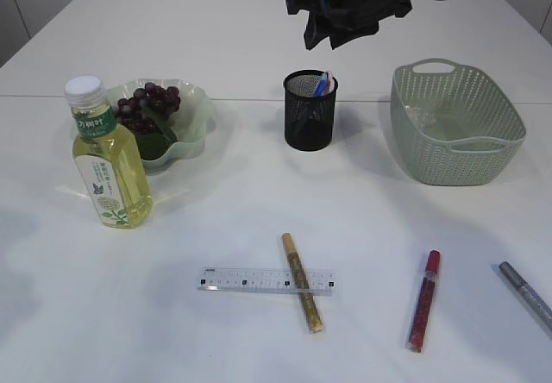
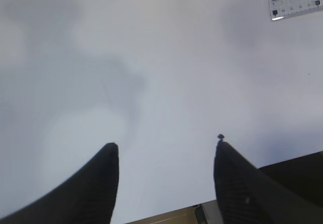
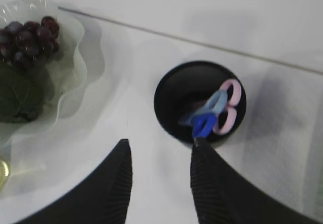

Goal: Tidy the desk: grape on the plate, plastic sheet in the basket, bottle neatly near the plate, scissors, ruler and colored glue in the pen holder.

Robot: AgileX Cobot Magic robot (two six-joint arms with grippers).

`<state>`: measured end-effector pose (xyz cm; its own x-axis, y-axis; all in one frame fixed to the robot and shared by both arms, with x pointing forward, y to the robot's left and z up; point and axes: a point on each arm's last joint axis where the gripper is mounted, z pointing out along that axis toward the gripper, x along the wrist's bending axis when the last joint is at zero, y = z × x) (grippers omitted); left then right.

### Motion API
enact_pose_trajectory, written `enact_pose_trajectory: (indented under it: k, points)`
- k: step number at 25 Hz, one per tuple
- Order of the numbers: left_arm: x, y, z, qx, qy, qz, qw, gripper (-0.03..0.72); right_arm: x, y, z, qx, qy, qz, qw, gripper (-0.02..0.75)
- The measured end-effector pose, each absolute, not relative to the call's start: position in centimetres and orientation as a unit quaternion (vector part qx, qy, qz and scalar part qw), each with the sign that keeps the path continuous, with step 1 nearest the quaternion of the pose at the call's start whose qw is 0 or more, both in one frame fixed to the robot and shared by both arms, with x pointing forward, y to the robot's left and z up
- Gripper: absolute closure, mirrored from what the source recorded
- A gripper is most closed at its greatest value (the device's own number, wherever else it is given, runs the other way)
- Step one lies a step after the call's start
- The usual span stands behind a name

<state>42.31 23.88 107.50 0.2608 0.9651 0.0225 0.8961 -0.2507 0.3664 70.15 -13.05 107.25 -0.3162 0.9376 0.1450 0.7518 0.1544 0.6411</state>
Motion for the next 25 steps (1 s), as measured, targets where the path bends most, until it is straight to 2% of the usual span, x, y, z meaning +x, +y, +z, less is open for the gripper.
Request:
enact_pose_trajectory:
  k: [5,8,17,25]
  points:
    - [42.4,23.9,107.5,0.782,0.592,0.130,0.143,0.253,68.5,-13.5,108.8,0.587,0.765,0.248,0.092,0.323]
    - [42.5,23.9,107.6,0.782,0.591,0.133,0.146,0.253,68.0,-13.9,109.9,0.588,0.768,0.235,0.096,0.302]
    - [42.5,23.9,107.6,0.787,0.585,0.133,0.144,0.253,66.0,-14.4,113.2,0.598,0.752,0.261,0.092,0.298]
    - [42.4,23.8,107.5,0.800,0.568,0.129,0.139,0.253,61.1,-16.4,113.6,0.607,0.760,0.216,0.087,0.298]
